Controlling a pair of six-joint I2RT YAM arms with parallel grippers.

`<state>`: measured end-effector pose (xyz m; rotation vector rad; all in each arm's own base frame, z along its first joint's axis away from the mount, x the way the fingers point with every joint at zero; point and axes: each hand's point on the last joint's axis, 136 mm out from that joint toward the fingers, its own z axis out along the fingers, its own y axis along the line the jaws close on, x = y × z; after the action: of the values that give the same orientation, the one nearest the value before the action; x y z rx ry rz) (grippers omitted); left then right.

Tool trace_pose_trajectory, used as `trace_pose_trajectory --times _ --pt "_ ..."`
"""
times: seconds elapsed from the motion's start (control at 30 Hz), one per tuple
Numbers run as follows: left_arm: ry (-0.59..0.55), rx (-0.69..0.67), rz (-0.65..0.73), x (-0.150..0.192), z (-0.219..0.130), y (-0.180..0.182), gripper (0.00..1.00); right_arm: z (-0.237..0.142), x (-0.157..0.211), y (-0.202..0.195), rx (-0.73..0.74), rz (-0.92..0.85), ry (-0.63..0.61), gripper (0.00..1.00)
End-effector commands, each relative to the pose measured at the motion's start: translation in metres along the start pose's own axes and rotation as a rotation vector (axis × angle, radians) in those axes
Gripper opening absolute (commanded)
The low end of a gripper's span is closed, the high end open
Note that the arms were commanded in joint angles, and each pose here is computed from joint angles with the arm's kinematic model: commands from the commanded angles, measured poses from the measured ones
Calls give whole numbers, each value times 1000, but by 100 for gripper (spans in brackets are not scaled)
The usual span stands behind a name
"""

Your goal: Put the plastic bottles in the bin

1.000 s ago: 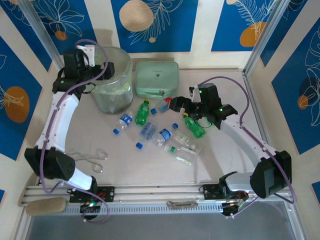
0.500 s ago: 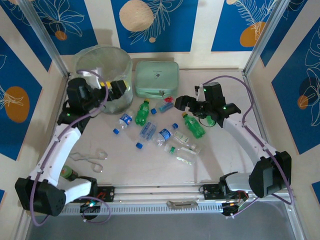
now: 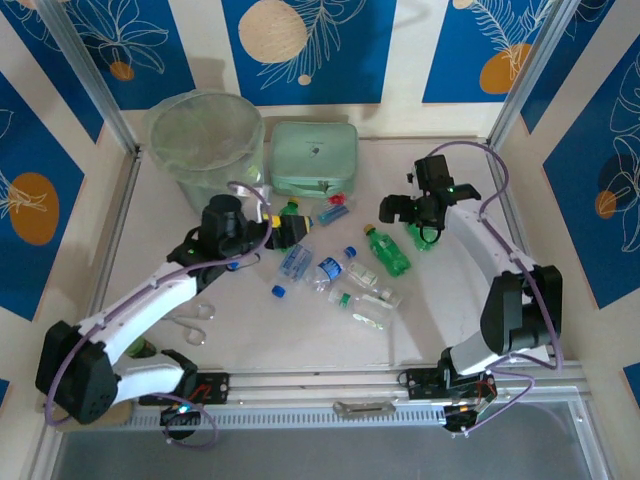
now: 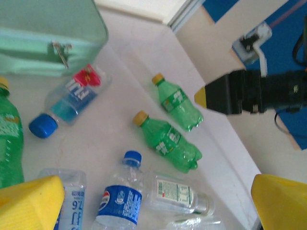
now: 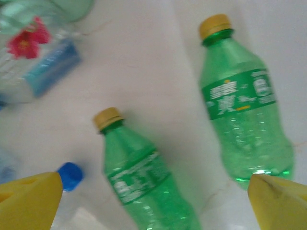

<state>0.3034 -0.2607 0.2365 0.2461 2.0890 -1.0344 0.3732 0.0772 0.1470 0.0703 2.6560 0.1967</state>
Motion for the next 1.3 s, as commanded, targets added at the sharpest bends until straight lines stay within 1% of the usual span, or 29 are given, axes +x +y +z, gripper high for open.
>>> trace_pose_trajectory --times 0.0,0.13,0.27,0.47,0.77,0.97,1.17,1.27 --pt "-17 16 15 -2 11 -9 100 4 -5 -25 127 -109 44 100" --pt "23 0 27 9 22 -9 100 16 -11 -37 152 -112 82 99" --pt "51 -38 14 19 26 0 100 36 -11 -41 155 -134 124 96" --pt "62 -104 -10 28 19 14 100 63 -18 -51 159 -144 169 93" --pt "55 -122 -9 30 11 17 100 97 -23 -65 146 -130 233 86" --pt "50 -128 -3 28 9 17 100 108 -17 -71 139 -115 270 80" --pt "47 -125 -1 25 10 15 100 116 -6 -73 131 -93 301 78" --pt "46 -126 -3 25 10 15 100 119 -3 -73 126 -79 309 74"
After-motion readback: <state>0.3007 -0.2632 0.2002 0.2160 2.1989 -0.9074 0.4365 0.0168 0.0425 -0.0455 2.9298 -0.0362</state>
